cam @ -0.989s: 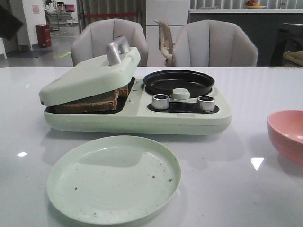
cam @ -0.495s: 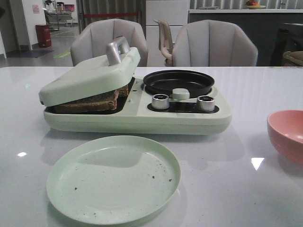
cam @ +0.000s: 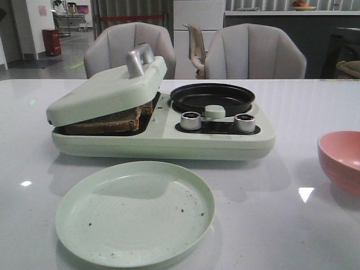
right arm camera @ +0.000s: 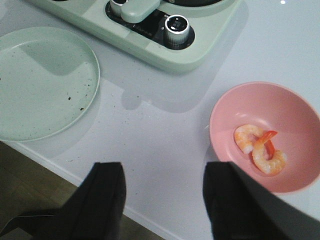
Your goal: Make breakfast with bread and shrimp
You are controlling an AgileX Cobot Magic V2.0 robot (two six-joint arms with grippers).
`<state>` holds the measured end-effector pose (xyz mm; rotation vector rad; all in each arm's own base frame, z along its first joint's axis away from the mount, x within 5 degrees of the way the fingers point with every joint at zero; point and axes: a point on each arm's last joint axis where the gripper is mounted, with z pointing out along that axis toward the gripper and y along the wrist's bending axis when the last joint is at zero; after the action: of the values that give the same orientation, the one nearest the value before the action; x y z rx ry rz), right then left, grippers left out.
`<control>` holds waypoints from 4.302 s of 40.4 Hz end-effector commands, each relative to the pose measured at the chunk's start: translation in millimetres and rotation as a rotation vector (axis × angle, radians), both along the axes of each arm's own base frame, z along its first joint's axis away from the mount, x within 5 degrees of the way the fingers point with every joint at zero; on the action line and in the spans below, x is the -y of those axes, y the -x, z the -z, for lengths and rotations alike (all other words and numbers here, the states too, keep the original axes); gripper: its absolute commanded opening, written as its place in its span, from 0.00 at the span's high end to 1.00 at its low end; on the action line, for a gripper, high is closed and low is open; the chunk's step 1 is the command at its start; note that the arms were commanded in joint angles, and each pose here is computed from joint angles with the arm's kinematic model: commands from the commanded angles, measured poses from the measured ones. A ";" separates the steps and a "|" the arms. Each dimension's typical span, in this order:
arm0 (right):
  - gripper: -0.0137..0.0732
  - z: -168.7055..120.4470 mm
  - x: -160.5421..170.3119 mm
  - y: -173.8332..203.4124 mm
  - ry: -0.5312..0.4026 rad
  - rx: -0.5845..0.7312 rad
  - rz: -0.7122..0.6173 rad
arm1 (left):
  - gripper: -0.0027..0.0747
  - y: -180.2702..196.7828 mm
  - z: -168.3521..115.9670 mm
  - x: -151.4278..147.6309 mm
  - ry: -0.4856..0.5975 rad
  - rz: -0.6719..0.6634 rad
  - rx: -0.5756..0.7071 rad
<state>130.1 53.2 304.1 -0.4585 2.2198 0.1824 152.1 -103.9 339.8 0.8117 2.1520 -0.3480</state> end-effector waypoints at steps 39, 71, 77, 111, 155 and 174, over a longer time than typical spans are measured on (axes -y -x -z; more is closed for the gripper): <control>0.31 73.0 105.1 -181.0 0.093 -0.503 0.513 | 0.84 -1.9 -17.4 1.4 0.080 -0.017 0.100; 0.80 74.3 100.5 -207.1 0.101 -0.457 0.477 | 0.84 -1.6 -16.9 1.3 0.077 -0.015 0.095; 0.80 26.4 78.6 -212.0 0.127 -0.288 0.389 | 0.84 -1.6 -16.9 1.3 0.077 -0.015 0.095; 0.79 -111.8 -91.3 -241.8 0.765 0.592 0.327 | 0.84 -1.6 -16.9 1.3 0.077 -0.015 0.095; 0.79 -57.0 -141.9 -287.2 1.308 0.646 0.352 | 0.84 -1.6 -17.0 1.4 0.078 -0.016 0.096; 0.79 -56.6 -151.1 -300.4 1.305 0.659 0.367 | 0.84 -1.7 -17.0 1.3 0.077 -0.016 0.097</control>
<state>438.5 211.4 326.3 -0.7123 1.5462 -1.3764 153.0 -104.2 340.9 0.8001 2.1394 -0.3508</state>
